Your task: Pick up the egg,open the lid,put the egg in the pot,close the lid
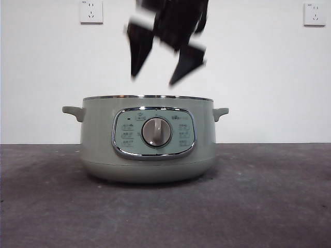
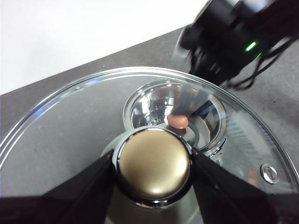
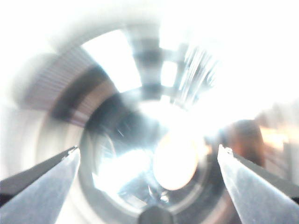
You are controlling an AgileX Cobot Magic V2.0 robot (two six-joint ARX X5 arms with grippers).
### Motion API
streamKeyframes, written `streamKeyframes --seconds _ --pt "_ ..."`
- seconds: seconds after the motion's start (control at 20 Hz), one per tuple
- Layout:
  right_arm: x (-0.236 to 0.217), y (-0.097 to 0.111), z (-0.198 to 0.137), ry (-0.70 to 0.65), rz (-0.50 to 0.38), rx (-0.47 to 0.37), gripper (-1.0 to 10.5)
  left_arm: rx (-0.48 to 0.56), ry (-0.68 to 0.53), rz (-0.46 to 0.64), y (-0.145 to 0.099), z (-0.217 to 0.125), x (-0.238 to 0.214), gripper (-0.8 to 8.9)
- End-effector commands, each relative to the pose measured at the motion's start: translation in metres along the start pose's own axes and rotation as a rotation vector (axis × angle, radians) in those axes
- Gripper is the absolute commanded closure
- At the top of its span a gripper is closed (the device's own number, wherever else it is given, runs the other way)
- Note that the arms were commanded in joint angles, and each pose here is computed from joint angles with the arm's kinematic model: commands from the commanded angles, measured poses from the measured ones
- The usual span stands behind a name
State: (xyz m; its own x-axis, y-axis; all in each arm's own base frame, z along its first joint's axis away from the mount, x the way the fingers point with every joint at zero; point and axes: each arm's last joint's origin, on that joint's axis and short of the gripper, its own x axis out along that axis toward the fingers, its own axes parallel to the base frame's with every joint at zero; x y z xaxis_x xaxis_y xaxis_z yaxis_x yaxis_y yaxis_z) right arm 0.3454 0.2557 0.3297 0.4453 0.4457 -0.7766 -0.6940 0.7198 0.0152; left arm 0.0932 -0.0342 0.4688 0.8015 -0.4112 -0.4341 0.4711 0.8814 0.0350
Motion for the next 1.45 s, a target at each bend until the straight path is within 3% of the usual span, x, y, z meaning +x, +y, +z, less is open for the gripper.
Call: streamKeyframes --seconds 0.05,0.25,0.6,1.05,1.45 --pt "-0.05 0.006 0.003 -0.072 -0.001 0.008 4.4 0.007 -0.069 -0.009 0.0 0.006 -0.003 8.22" --pt "-0.148 0.016 -0.012 -0.166 -0.033 -0.004 4.4 0.01 -0.072 -0.063 0.003 0.016 0.018 8.22" --pt "-0.227 0.029 -0.056 -0.177 -0.01 -0.017 4.4 0.021 -0.039 -0.155 0.004 0.033 0.08 8.22" --pt "-0.237 0.04 -0.157 -0.24 0.014 0.065 4.5 0.068 0.009 -0.257 -0.018 0.043 0.186 8.21" --pt "-0.242 0.044 -0.225 -0.269 -0.079 0.173 4.5 0.092 0.113 -0.245 -0.025 0.021 0.281 8.21"
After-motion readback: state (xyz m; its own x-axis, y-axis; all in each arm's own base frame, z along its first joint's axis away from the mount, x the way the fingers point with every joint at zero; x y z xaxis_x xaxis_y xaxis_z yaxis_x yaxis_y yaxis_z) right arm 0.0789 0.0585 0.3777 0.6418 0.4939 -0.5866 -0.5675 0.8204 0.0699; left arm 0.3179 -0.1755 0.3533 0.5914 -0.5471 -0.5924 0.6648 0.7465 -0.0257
